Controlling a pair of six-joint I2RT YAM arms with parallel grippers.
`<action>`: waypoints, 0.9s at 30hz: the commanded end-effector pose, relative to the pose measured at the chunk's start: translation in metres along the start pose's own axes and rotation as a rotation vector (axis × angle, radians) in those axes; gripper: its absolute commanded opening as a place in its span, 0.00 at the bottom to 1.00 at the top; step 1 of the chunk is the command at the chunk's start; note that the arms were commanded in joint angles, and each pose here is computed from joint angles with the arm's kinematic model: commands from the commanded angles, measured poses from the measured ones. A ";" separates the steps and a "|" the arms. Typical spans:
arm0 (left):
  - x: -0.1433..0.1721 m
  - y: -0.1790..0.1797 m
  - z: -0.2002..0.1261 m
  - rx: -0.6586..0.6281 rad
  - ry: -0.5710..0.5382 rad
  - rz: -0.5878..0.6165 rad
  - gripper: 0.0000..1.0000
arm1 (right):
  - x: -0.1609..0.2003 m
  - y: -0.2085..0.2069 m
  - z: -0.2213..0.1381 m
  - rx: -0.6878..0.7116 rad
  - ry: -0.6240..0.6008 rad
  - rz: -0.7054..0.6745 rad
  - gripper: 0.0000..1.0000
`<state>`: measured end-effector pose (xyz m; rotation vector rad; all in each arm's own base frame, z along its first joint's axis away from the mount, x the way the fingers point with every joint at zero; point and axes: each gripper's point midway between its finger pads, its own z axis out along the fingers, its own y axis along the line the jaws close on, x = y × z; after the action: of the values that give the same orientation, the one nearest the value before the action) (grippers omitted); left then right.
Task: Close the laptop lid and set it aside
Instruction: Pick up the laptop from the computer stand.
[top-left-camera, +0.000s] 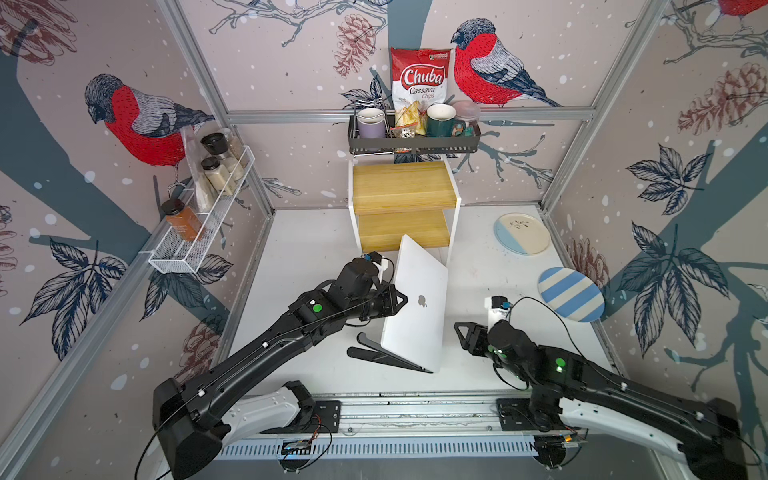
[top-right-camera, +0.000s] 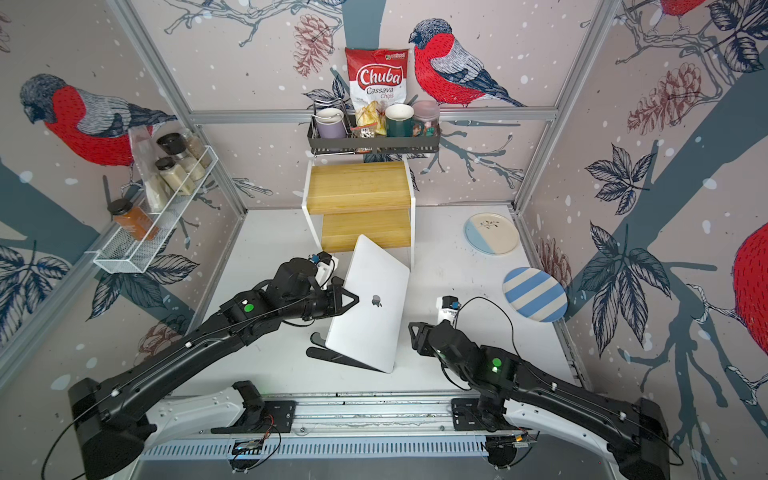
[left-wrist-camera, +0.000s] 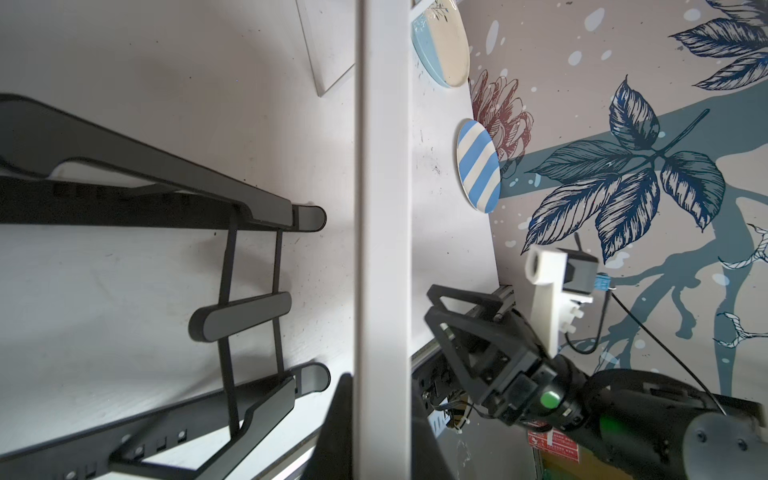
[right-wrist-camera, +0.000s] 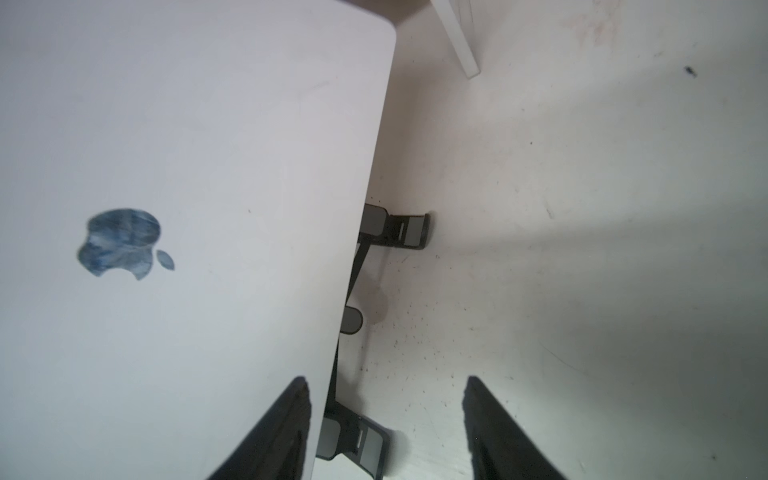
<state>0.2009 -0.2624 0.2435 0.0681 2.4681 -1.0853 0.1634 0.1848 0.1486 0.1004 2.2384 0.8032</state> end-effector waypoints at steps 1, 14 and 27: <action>-0.004 -0.014 -0.023 0.048 -0.041 0.048 0.00 | -0.015 -0.016 -0.022 0.021 -0.074 -0.009 0.74; -0.020 -0.081 -0.116 0.450 -0.263 -0.004 0.00 | -0.078 0.055 -0.099 -0.424 -0.268 0.123 1.00; -0.071 -0.141 -0.169 0.673 -0.490 0.021 0.00 | -0.099 0.133 -0.111 -0.563 -0.193 0.027 1.00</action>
<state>0.1707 -0.2378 0.3900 -0.0145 1.9533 -1.5324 0.1439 0.1930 0.3170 0.0026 1.8448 1.2597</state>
